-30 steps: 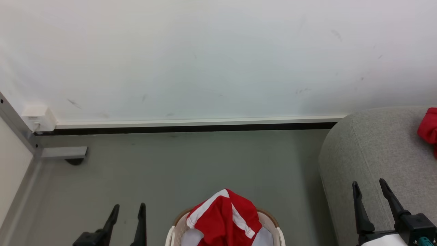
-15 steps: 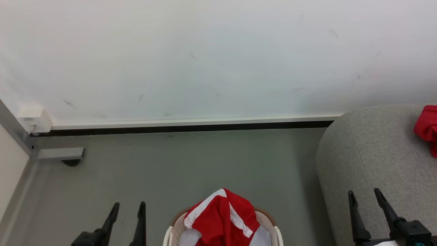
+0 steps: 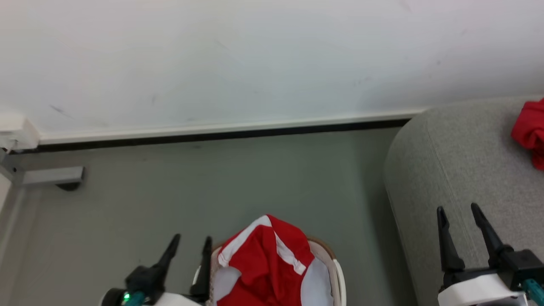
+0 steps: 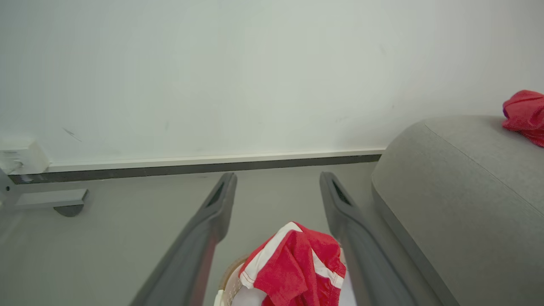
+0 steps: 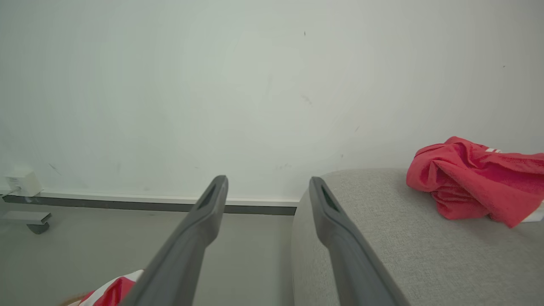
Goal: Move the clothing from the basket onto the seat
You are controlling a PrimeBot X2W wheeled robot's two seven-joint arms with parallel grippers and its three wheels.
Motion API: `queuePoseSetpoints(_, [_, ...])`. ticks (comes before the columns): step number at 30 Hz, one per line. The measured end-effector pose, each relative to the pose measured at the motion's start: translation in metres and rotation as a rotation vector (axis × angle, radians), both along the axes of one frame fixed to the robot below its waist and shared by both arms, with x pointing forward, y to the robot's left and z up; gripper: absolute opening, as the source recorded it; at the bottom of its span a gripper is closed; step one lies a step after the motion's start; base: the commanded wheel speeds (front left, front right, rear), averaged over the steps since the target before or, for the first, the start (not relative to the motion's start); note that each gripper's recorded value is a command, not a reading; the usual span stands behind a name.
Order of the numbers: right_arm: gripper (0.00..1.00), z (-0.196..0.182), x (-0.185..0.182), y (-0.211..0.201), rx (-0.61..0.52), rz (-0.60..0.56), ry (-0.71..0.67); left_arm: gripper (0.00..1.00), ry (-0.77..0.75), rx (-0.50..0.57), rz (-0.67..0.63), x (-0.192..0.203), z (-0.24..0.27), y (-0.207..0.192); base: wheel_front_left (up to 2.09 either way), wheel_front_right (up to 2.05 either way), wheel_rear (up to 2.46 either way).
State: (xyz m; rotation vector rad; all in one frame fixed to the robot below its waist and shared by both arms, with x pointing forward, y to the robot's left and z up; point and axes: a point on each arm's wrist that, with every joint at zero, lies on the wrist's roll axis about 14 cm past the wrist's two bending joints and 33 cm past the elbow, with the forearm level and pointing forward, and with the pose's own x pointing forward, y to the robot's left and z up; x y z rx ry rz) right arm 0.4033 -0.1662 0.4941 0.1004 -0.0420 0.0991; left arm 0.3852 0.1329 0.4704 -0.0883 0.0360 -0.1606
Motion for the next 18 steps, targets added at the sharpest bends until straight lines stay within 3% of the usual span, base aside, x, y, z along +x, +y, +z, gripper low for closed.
queuePoseSetpoints(11, [1.0,-0.008,0.042,-0.019,-0.024,-0.048,-0.008,1.0,0.334,0.094,-0.305,0.036,-0.107,-0.085,0.0,0.0,0.0])
queuePoseSetpoints(18, [1.0,-0.032,0.068,-0.035,-0.047,-0.082,0.025,1.0,0.551,0.073,-0.397,0.047,-0.178,-0.118,0.0,0.0,0.0])
